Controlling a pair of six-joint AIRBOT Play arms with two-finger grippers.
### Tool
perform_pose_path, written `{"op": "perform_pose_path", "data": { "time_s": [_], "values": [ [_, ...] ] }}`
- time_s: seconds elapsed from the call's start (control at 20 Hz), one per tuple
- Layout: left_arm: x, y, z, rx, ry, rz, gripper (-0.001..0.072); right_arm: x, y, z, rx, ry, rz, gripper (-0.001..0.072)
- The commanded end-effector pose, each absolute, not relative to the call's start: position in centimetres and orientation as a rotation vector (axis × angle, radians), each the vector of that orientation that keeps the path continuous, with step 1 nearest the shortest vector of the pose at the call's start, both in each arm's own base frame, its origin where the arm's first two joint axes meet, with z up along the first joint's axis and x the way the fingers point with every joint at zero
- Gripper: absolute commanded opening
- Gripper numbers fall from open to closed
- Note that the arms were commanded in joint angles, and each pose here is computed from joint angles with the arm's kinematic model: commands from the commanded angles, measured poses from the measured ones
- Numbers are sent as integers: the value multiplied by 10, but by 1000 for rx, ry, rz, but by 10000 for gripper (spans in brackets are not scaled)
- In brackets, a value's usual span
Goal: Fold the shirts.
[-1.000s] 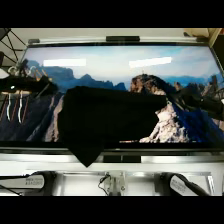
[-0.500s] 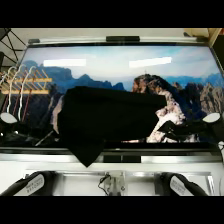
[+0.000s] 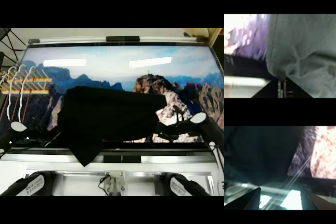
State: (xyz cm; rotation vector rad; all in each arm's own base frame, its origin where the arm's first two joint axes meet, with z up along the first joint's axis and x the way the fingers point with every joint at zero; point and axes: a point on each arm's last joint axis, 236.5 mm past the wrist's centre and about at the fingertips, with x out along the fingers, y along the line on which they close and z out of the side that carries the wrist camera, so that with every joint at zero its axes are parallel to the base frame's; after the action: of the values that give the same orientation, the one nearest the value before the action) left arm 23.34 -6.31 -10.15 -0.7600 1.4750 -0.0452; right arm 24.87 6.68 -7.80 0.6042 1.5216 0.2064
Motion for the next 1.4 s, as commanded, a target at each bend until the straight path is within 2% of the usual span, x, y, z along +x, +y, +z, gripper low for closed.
{"op": "perform_pose_path", "data": {
  "time_s": [0.0,0.15,0.35,0.4,0.45,0.5,0.6,0.7,0.75,0.85,0.95,1.05,1.15,1.25,1.35],
  "values": [
    [248,-61,-102,-761,1409,-30,34,263,60,-90,592,1488,111,610],
    [251,-61,-97,-734,1398,-58,34,266,79,-106,653,1525,153,610],
    [267,-59,-75,-699,1347,-99,34,299,99,-124,657,1421,111,591],
    [277,-57,-65,-672,1310,-118,34,308,100,-124,663,1382,84,349],
    [289,-55,-50,-636,1264,-143,34,315,101,-121,683,1364,67,59],
    [303,-52,-30,-590,1208,-175,33,326,102,-110,680,1338,83,68],
    [341,-44,44,-494,1025,-225,32,352,100,-59,528,1235,201,68],
    [371,-39,181,-370,717,-268,32,384,85,42,322,1018,260,68],
    [368,-43,267,-289,527,-296,32,394,74,118,216,849,266,68],
    [308,-55,453,-78,82,-313,32,377,58,294,81,426,238,68],
    [214,-61,571,17,-247,-256,32,301,46,451,-1,12,195,68],
    [136,-68,620,-24,-414,-234,32,212,41,530,-51,-230,171,68],
    [89,-78,627,-113,-470,-266,33,152,39,552,-32,-318,161,68],
    [70,-81,619,-119,-470,-262,33,131,37,541,-5,-284,159,68],
    [74,-79,601,-95,-399,-235,32,135,35,515,-18,-171,147,68]
  ]
}}
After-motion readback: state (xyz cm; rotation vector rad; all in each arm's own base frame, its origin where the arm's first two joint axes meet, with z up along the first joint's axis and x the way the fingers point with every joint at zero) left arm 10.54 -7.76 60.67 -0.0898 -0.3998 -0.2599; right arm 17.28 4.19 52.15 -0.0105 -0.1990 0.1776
